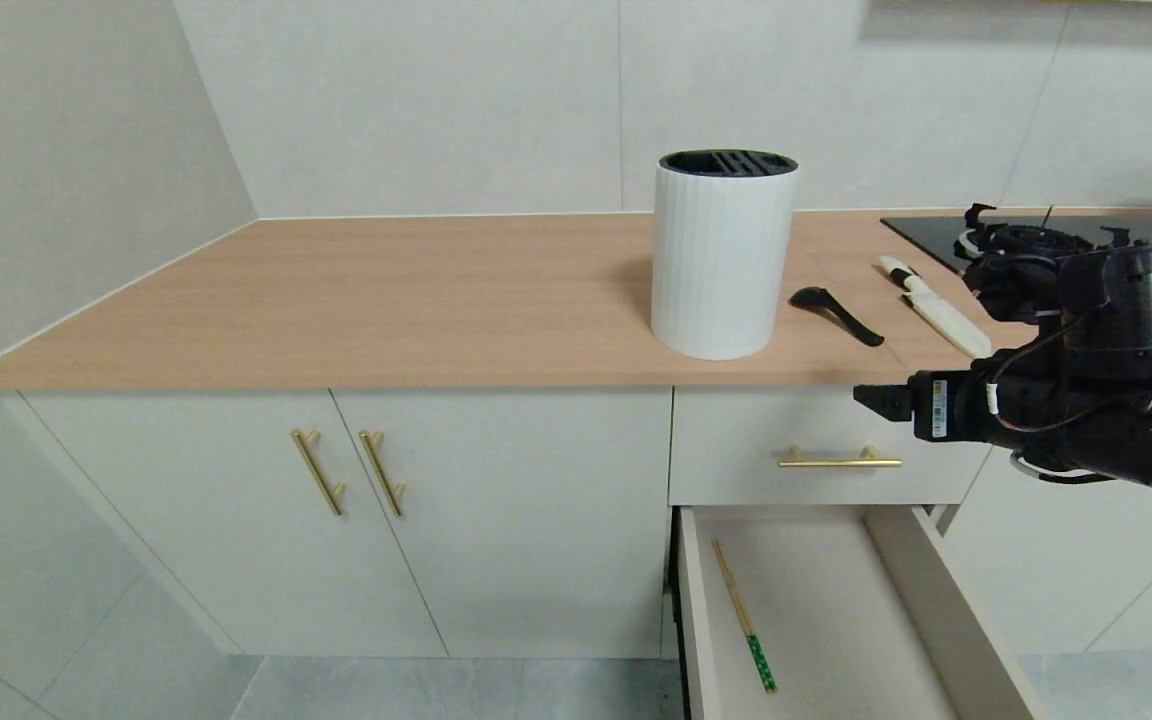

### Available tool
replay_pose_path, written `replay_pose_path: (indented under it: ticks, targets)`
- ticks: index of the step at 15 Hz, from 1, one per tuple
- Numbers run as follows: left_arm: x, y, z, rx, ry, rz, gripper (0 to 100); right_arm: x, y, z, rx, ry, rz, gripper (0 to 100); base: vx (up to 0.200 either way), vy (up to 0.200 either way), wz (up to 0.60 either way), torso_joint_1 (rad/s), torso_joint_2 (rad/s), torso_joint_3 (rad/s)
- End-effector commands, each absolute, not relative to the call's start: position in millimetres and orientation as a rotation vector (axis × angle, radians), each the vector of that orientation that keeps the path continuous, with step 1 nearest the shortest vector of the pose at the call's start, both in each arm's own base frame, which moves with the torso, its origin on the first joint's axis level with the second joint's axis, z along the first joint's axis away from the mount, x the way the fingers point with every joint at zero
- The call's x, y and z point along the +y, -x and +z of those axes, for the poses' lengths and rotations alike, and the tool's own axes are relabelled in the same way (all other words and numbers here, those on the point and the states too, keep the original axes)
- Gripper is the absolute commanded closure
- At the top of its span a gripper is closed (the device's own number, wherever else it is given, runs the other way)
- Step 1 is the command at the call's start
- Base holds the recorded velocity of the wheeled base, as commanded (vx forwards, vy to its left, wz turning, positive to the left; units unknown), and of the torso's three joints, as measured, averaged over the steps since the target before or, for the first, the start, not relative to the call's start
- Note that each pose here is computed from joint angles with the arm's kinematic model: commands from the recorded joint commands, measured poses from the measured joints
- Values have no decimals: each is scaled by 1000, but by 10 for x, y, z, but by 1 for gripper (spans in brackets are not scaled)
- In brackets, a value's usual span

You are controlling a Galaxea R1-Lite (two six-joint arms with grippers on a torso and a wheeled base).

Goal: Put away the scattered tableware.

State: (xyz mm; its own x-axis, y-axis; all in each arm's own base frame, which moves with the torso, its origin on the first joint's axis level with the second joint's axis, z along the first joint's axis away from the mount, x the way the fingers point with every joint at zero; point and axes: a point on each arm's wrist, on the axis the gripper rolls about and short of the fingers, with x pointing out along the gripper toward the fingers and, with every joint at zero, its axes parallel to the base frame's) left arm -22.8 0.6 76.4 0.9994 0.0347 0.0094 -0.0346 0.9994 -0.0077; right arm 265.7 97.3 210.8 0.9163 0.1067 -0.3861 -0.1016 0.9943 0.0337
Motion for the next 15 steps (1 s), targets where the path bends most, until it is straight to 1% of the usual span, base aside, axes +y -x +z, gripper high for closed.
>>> replay_pose_path:
  ticks: [1,7,10,14,15]
  targets:
    - [6,228,764,-9,8,35,0,978,-2666,2094,402,-12,107,0,0,0,0,207,-471,-276]
    - [6,228,764,-9,8,35,0,964,-2752,2034,403,-16,95,0,0,0,0,207,-464,-264]
    - [6,228,763,-8,8,35,0,893,-2833,2020,375,11,81,0,0,0,0,46,-98,-58]
    - [6,228,764,-9,8,35,0,860,-3126,2005,278,44,79,0,0,0,0,0,0,0]
    - [6,228,763,-8,8,35,0,812,-3283,2027,253,84,139,0,0,0,0,0,0,0]
